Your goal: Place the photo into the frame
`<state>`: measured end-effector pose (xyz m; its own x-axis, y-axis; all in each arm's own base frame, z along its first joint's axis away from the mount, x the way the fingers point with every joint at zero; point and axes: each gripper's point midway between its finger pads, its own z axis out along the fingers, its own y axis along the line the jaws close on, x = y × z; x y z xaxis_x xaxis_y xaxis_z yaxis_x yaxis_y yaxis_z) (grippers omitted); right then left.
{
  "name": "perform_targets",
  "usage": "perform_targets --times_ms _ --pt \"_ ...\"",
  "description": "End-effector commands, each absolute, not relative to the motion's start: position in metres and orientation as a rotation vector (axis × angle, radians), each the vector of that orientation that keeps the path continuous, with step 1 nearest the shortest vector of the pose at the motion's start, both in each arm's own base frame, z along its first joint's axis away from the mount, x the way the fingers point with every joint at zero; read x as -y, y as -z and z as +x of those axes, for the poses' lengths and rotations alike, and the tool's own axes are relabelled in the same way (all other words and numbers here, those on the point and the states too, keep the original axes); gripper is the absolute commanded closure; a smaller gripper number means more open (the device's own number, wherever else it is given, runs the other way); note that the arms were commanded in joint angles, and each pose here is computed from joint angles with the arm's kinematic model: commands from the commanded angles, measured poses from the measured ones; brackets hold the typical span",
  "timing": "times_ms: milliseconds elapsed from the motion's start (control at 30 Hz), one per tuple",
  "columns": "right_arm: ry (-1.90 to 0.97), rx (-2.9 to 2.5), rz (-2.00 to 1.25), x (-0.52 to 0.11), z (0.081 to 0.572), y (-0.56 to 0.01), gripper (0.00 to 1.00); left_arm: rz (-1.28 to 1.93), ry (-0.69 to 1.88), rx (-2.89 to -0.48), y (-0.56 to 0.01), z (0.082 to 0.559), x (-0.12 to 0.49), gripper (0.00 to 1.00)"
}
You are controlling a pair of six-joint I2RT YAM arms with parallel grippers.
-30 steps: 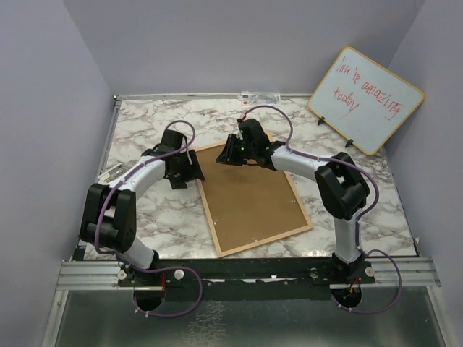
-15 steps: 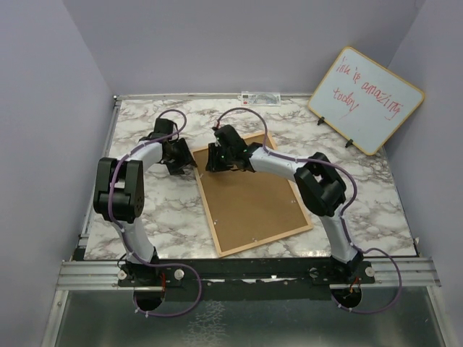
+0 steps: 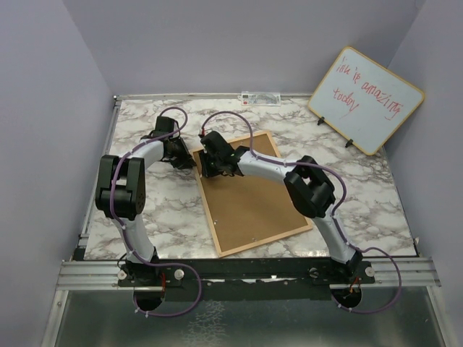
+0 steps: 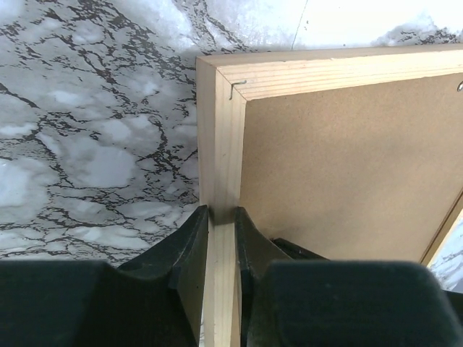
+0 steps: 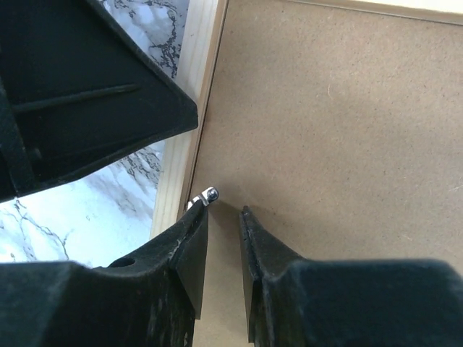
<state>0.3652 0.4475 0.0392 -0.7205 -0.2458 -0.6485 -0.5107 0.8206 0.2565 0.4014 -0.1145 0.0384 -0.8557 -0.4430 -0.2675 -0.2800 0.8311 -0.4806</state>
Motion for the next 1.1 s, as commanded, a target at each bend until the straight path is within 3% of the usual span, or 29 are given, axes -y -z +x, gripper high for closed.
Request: perform_targets --times_ms 0,1067 --pt "-0.432 -2.436 -0.583 -0.437 0.365 -0.011 0.72 -0.574 0.543 -2.711 -0.013 0.388 0.107 0.80" --pt "-0.406 -2.469 -0.871 -0.426 0.328 0.016 0.67 -0.591 0.484 -2.751 0.002 0.384 0.100 0.81"
